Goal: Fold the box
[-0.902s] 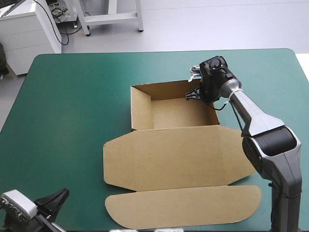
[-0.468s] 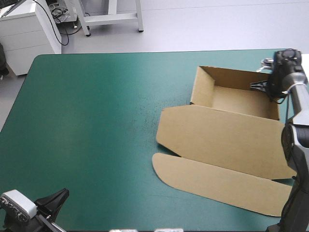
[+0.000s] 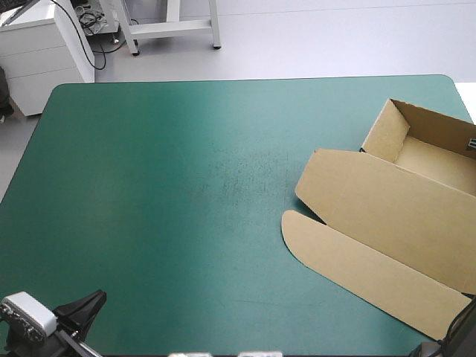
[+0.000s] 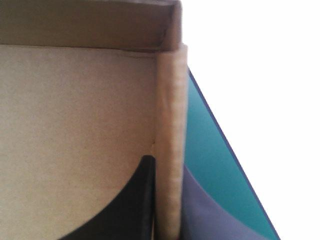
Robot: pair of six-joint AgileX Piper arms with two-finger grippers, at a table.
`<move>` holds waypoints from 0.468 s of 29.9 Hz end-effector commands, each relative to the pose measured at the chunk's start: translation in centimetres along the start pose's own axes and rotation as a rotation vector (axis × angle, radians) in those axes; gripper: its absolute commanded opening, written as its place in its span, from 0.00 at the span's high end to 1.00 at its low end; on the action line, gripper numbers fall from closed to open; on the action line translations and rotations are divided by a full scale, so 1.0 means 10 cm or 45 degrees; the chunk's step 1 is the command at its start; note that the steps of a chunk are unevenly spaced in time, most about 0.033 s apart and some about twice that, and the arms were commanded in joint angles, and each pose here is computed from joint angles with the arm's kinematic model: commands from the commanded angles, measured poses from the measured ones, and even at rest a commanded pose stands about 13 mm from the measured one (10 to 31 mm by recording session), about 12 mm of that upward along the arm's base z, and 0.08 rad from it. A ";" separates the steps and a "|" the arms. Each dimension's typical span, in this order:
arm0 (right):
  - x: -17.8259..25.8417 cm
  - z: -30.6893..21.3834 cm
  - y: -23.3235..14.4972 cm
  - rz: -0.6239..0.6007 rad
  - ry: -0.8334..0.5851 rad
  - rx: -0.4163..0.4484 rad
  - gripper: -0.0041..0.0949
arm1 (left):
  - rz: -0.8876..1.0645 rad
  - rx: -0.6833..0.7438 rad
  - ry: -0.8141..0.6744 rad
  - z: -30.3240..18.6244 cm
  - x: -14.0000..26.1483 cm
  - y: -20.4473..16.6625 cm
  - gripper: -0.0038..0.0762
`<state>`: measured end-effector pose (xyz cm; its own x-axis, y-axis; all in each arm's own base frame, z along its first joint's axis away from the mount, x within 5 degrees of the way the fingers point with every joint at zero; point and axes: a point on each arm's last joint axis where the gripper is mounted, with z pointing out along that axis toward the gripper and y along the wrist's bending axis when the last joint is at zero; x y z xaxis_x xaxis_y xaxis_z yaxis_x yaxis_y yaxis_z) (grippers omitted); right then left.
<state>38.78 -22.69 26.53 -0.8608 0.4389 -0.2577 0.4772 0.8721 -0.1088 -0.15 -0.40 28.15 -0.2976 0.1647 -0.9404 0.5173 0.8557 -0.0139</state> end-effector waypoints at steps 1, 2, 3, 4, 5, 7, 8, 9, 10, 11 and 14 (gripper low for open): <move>0.00 -0.37 -0.11 0.008 -0.098 0.054 0.97 | -0.023 0.006 -0.126 -0.05 -0.11 0.00 0.96; 0.01 -0.37 -0.11 -0.012 -0.090 0.055 0.96 | -0.023 0.006 -0.126 -0.05 -0.11 0.00 0.96; 0.01 -0.37 -0.11 -0.036 -0.090 0.053 0.94 | -0.023 0.006 -0.126 -0.05 -0.11 0.00 0.96; 0.01 -0.37 -0.11 -0.048 -0.090 0.054 0.89 | -0.023 0.006 -0.126 -0.05 -0.11 0.00 0.96; 0.01 -0.39 -0.11 -0.055 -0.095 0.054 0.84 | -0.023 0.006 -0.126 -0.05 -0.11 0.00 0.96; 0.01 -0.43 -0.11 -0.056 -0.109 0.055 0.71 | -0.023 0.006 -0.126 -0.05 -0.11 0.00 0.96; 0.01 -0.48 -0.12 -0.058 -0.126 0.057 0.62 | -0.023 0.006 -0.126 -0.05 -0.11 0.00 0.96; 0.00 -0.53 -0.13 -0.057 -0.145 0.065 0.54 | -0.023 0.006 -0.126 -0.05 -0.11 0.00 0.96; 0.00 -0.60 -0.14 -0.055 -0.167 0.068 0.47 | -0.023 0.006 -0.126 -0.05 -0.11 0.00 0.96; -0.01 -0.68 -0.14 -0.051 -0.197 0.070 0.40 | -0.023 0.006 -0.126 -0.05 -0.11 0.00 0.96; 0.01 -0.99 -0.17 -0.030 -0.297 0.068 0.32 | -0.022 0.004 -0.126 -0.05 -0.11 0.00 0.96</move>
<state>38.37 -22.70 29.62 -0.8617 0.3838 -0.3320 0.4479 0.8827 -0.1420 -0.15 -0.40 28.15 -0.3028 0.1560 -0.9402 0.5143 0.8573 -0.0234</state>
